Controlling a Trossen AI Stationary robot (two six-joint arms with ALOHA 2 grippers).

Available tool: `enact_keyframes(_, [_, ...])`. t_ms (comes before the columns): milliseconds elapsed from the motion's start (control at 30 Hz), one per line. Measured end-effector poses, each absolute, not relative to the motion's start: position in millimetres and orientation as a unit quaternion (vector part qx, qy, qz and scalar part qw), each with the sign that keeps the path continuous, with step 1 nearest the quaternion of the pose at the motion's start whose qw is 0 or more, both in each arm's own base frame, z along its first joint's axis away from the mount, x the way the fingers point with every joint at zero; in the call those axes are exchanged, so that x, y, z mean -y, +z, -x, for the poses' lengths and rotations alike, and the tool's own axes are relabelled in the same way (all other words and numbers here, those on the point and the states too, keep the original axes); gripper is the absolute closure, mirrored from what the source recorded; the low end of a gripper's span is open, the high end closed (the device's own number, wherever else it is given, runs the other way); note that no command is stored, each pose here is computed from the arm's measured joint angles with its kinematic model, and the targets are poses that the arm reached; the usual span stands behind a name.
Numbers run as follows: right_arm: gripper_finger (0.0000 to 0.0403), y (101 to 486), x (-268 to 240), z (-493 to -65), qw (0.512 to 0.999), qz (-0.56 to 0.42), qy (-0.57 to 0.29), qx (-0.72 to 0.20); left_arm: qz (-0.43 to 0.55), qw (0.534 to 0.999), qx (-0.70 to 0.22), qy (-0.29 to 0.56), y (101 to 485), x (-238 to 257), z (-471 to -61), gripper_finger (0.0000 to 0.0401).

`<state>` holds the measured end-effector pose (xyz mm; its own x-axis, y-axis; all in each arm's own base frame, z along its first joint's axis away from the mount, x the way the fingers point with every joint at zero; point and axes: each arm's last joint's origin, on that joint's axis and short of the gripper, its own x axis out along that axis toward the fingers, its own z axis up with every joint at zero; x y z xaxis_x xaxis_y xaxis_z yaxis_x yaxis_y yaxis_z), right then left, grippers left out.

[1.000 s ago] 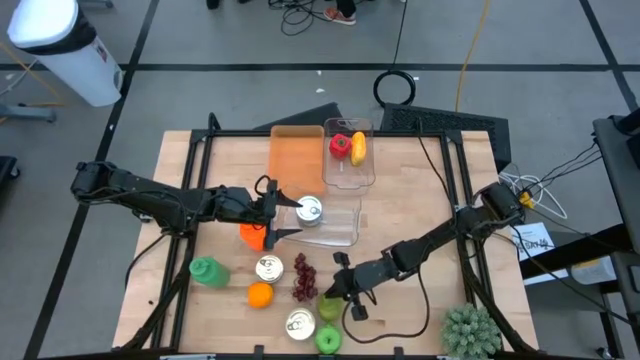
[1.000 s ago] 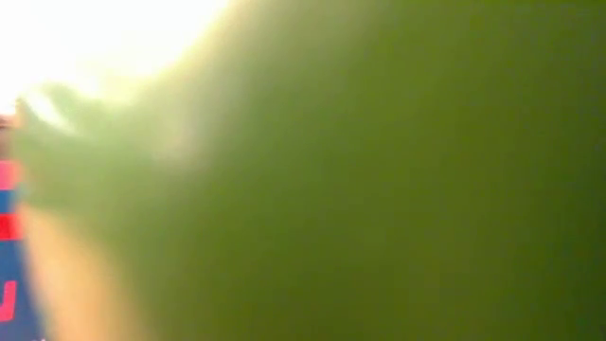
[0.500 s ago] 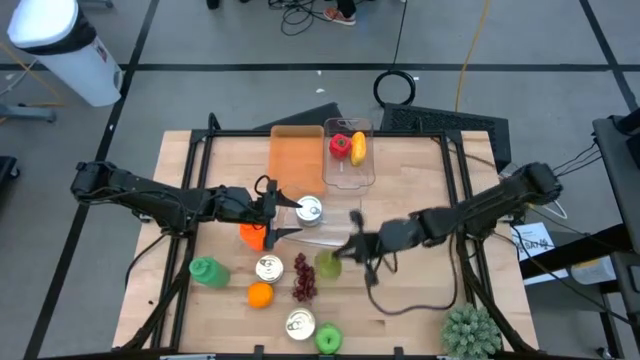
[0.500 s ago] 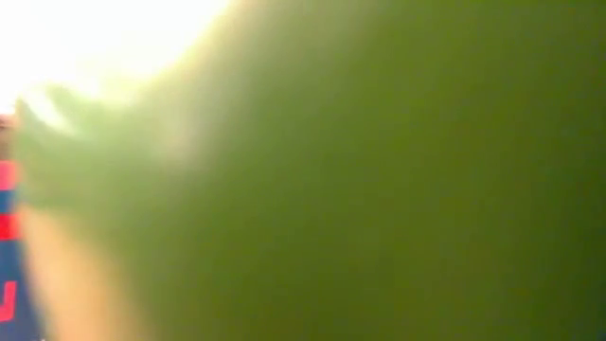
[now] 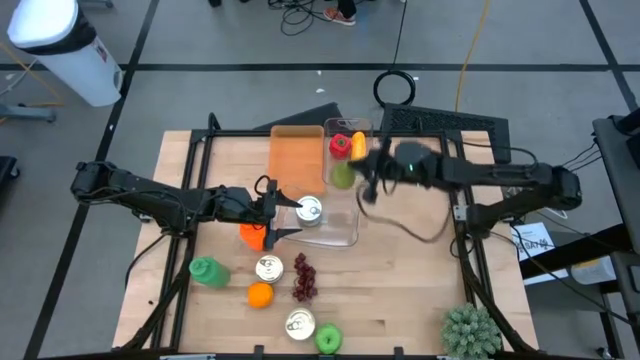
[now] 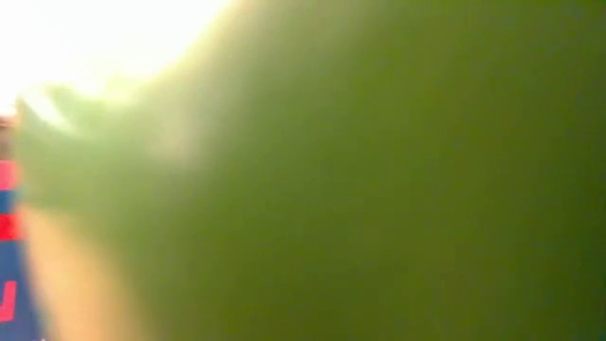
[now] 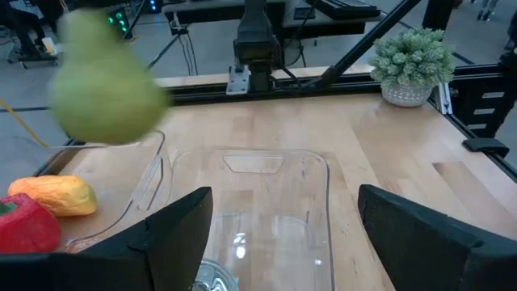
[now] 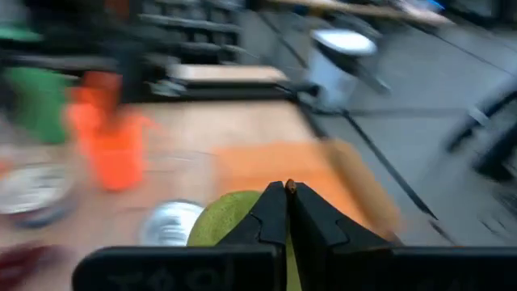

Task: Pick & Place Food Item
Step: Put the pear into the top transparent bin

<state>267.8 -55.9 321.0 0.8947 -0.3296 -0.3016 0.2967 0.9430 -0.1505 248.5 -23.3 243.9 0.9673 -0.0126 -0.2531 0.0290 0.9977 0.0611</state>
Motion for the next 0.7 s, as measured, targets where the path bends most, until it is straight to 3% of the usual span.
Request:
enact_keyframes(200, [0.0403,287,111,-250,0.947,0.01,-0.258,-0.191,-0.032,0.991,-0.127,-0.011,244,23,-249,0.0069])
enact_keyframes(467, [0.0403,239,131,-228,0.948,-0.059,-0.253,-0.185,-0.032,0.991,-0.127,-0.011,244,23,-249,0.0087])
enact_keyframes(700, [0.0403,230,126,-227,0.947,-0.054,-0.244,-0.201,-0.032,0.991,-0.127,-0.01,244,23,-249,0.0099])
